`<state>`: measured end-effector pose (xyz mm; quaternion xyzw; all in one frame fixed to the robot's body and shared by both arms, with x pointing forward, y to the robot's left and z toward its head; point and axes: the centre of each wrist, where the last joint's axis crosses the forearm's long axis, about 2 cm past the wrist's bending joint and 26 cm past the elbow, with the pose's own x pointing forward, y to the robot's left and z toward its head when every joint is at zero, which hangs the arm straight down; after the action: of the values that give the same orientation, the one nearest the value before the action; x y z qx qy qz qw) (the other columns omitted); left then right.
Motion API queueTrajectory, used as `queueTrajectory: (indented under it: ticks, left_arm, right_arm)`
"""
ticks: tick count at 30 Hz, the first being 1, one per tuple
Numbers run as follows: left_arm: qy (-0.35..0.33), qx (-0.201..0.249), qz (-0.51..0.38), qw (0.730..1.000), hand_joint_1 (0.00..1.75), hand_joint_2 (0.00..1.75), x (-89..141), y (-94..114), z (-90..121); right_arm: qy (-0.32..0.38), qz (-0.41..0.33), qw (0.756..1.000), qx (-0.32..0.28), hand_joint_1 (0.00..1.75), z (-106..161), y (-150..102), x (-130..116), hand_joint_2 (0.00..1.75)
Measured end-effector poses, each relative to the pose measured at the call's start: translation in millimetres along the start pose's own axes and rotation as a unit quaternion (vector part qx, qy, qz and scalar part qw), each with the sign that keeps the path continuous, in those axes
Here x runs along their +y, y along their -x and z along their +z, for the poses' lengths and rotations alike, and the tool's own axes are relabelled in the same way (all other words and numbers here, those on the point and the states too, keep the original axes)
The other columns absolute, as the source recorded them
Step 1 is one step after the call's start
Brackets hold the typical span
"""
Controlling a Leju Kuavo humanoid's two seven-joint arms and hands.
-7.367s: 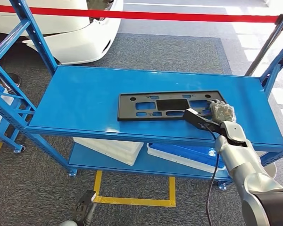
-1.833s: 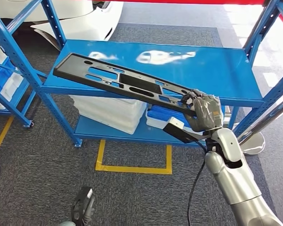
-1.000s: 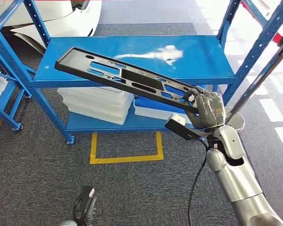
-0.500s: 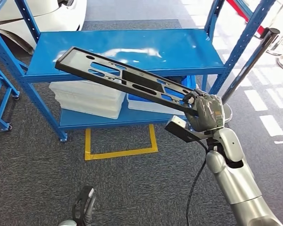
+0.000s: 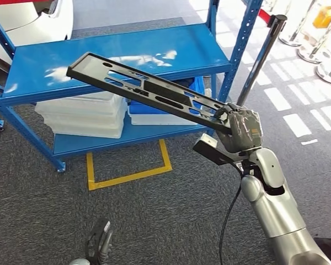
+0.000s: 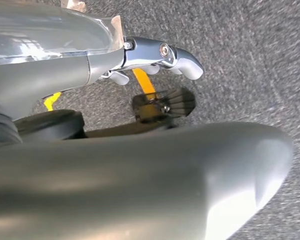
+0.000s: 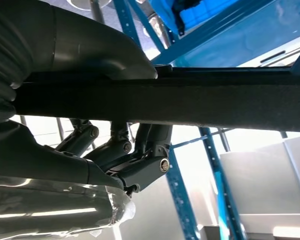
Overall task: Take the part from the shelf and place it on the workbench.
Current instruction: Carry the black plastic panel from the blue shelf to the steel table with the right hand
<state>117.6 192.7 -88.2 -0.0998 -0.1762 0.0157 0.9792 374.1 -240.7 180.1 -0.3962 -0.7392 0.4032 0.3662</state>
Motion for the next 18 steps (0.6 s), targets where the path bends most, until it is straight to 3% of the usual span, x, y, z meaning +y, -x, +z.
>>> queueTrajectory:
  ticks: [18]
  left_arm:
    - [0.0,0.001,-0.004,1.0,0.0,0.0,0.7,0.4,0.0]
  right_arm:
    - [-0.005,-0.002,1.0,0.004,1.75,4.5,1.6,2.6,1.75]
